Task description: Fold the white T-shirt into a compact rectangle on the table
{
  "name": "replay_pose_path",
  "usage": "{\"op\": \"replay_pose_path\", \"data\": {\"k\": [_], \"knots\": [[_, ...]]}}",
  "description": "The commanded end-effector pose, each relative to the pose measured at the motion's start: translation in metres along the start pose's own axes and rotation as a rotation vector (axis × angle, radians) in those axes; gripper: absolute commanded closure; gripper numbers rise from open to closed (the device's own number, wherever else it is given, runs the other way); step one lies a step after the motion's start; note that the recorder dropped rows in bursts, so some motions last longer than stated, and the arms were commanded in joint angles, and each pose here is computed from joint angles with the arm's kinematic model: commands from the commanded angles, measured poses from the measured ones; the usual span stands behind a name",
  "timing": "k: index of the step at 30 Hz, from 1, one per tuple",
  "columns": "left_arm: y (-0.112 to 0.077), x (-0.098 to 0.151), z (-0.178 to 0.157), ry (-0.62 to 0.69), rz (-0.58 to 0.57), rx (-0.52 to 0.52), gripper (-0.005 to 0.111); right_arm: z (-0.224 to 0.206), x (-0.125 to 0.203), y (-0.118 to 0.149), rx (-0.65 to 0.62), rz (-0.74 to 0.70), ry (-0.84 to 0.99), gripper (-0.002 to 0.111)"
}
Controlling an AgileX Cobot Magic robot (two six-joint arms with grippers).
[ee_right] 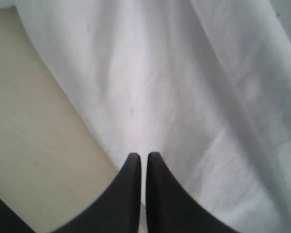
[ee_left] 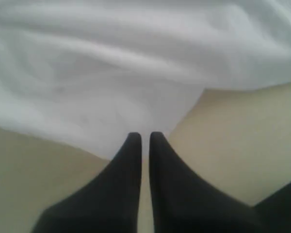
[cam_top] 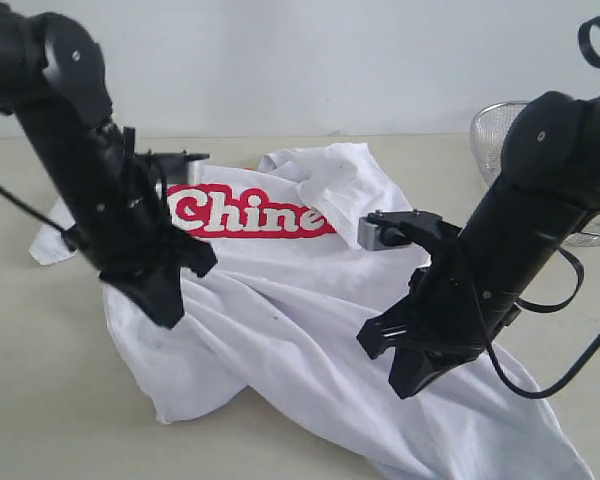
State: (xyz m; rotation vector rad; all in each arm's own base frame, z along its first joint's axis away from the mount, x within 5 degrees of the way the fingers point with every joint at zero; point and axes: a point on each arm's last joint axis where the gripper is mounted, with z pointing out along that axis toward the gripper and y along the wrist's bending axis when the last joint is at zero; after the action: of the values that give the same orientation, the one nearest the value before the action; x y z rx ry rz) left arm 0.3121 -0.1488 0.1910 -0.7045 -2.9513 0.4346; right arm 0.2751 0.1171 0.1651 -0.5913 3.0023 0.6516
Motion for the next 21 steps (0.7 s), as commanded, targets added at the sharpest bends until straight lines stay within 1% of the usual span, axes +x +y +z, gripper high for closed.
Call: {"op": "replay_pose_path", "data": {"k": [1, 3, 6, 8, 9, 11, 12, 14, 16, 18, 20, 21], "knots": [[-0.008, 0.048, 0.014, -0.015, -0.100, 0.086, 0.102, 0.006, -0.006, -0.005, 0.019, -0.012, -0.027, 0.108], [-0.011, 0.069, 0.019, -0.086, -0.170, 0.104, 0.102, 0.004, -0.009, -0.004, 0.005, -0.022, -0.051, 0.108], [-0.015, 0.090, 0.021, -0.215, -0.266, 0.155, 0.102, 0.002, -0.013, -0.001, -0.016, -0.043, -0.072, 0.108], [-0.017, 0.096, 0.022, -0.279, -0.280, 0.188, 0.102, 0.002, -0.014, -0.001, -0.019, -0.049, -0.082, 0.108], [-0.016, 0.098, 0.025, -0.303, -0.305, 0.191, 0.102, 0.002, -0.015, -0.001, -0.015, -0.051, -0.088, 0.108], [-0.013, 0.099, 0.028, -0.333, -0.303, 0.172, 0.101, 0.003, -0.015, -0.002, -0.013, -0.052, -0.088, 0.108], [-0.012, 0.100, 0.031, -0.330, -0.298, 0.164, 0.098, 0.003, -0.015, -0.002, -0.013, -0.054, -0.088, 0.108], [-0.011, 0.100, 0.034, -0.322, -0.302, 0.158, 0.087, 0.003, -0.015, -0.001, -0.015, -0.057, -0.085, 0.108], [-0.010, 0.099, 0.036, -0.324, -0.308, 0.154, 0.070, 0.003, -0.015, -0.001, -0.015, -0.057, -0.085, 0.108], [-0.008, 0.098, 0.037, -0.330, -0.340, 0.150, 0.051, 0.003, -0.015, -0.001, -0.015, -0.059, -0.085, 0.108], [-0.007, 0.097, 0.039, -0.330, -0.376, 0.149, 0.044, 0.003, -0.014, -0.001, -0.017, -0.059, -0.083, 0.108], [-0.006, 0.096, 0.040, -0.328, -0.388, 0.148, 0.044, 0.003, -0.014, -0.001, -0.017, -0.059, -0.081, 0.108]]}}
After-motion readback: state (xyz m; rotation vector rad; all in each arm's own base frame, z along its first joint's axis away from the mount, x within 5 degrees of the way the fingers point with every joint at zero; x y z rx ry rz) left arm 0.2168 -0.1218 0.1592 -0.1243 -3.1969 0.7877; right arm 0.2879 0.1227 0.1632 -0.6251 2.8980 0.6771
